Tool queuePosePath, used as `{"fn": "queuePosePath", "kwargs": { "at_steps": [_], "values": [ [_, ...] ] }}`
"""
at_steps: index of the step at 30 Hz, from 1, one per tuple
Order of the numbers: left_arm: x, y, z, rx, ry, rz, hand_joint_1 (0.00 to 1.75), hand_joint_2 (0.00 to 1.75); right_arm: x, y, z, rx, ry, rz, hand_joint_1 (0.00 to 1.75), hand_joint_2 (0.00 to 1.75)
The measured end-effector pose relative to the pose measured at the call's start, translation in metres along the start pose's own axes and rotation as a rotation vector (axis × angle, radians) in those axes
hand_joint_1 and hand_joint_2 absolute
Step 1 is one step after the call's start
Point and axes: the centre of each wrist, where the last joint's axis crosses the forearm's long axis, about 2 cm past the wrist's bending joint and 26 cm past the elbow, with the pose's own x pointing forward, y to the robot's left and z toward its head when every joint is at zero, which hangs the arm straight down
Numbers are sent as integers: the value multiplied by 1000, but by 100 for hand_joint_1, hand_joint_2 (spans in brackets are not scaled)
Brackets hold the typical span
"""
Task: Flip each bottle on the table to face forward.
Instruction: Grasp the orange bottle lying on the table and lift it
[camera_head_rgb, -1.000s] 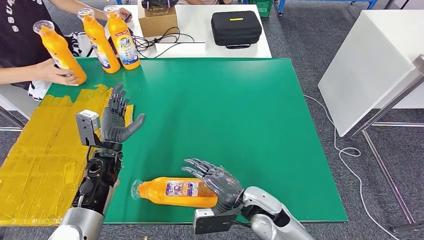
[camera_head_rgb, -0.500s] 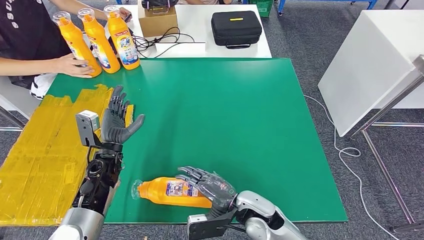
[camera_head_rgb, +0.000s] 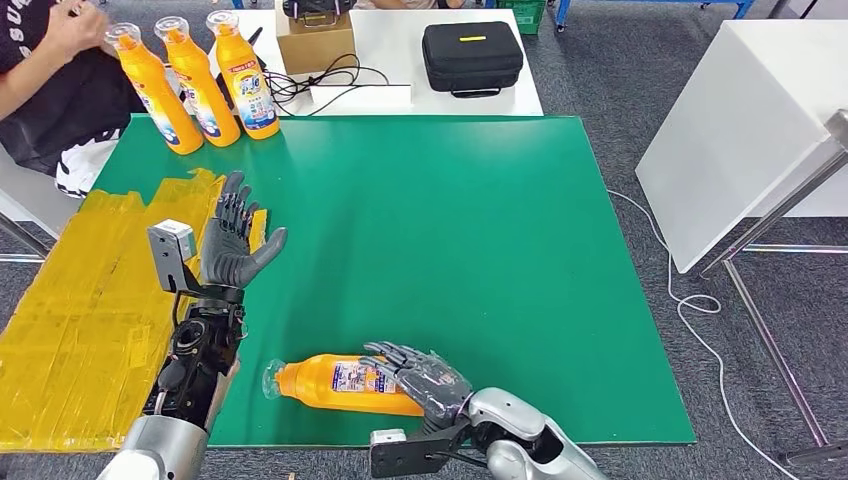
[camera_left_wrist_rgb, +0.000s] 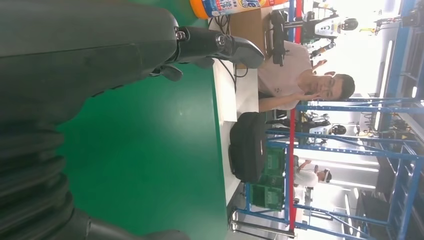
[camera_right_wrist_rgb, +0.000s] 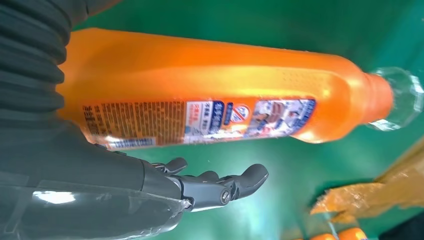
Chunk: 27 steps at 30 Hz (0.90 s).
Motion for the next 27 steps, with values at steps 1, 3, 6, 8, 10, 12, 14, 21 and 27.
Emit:
{"fn": "queuePosePath", "kwargs": {
  "at_steps": [1,3,6,8,10,12,14,21,27],
  "values": [
    [0,0,0,1,1,2,0,175,0,1,0,2,14,8,0,44],
    [0,1,0,5,2,8,0,175,-1,2,-1,1,43,26,0,0],
    [0,1,0,9,6,13,0,175,-3,3,-3,-7,79,52,0,0],
    [0,1,0,10,6,15,0,175,-4,4,-3,-14,100,68,0,0],
    [0,1,0,11,6,16,0,175,-5,5,-4,-17,113,78,0,0],
    [0,1,0,12,6,17,0,175,-6,6,-4,-16,120,80,0,0],
    [0,1,0,12,6,17,0,175,-7,7,-4,-12,126,82,0,0],
    [0,1,0,14,10,18,0,175,-7,11,-5,-21,171,130,0,0],
    [0,1,0,13,15,19,0,175,-7,15,-6,-34,211,166,0,0]
  ]
}}
